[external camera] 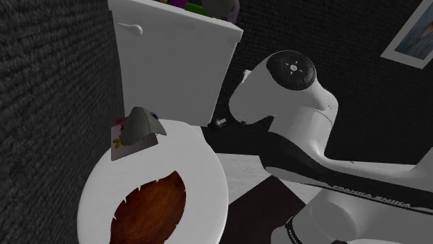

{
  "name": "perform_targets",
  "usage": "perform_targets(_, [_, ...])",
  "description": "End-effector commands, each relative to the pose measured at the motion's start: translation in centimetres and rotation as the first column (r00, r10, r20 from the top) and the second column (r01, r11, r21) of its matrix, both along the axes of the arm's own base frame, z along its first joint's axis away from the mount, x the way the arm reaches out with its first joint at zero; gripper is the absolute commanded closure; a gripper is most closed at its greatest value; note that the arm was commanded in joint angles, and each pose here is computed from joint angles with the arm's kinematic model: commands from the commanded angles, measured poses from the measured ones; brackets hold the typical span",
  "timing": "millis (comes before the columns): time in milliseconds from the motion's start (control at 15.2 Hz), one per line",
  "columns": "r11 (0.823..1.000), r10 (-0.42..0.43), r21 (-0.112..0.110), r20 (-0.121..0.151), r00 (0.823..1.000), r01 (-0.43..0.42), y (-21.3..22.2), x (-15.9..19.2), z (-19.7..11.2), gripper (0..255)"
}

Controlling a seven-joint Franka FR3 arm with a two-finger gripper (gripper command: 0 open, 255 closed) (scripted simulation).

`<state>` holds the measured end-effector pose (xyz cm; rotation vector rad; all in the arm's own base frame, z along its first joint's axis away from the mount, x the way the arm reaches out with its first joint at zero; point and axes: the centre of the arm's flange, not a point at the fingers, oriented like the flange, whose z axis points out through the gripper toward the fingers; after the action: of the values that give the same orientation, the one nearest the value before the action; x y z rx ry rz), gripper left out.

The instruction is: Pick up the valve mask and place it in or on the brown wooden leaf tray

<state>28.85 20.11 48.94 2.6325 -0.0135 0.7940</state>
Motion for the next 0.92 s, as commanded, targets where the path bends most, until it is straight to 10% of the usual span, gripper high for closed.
perform_targets(0, [0.999,0.001,-0.039,0.063,0.998,0.002,2.6,0.5,-2.4,0])
perform_targets(396, [0.986,0.012,-0.166,0.24,0.971,0.029,9.3,2.6,-9.5,0])
perform_targets(858, [0.949,0.053,-0.301,0.433,0.9,0.089,15.8,6.7,-18.2,0])
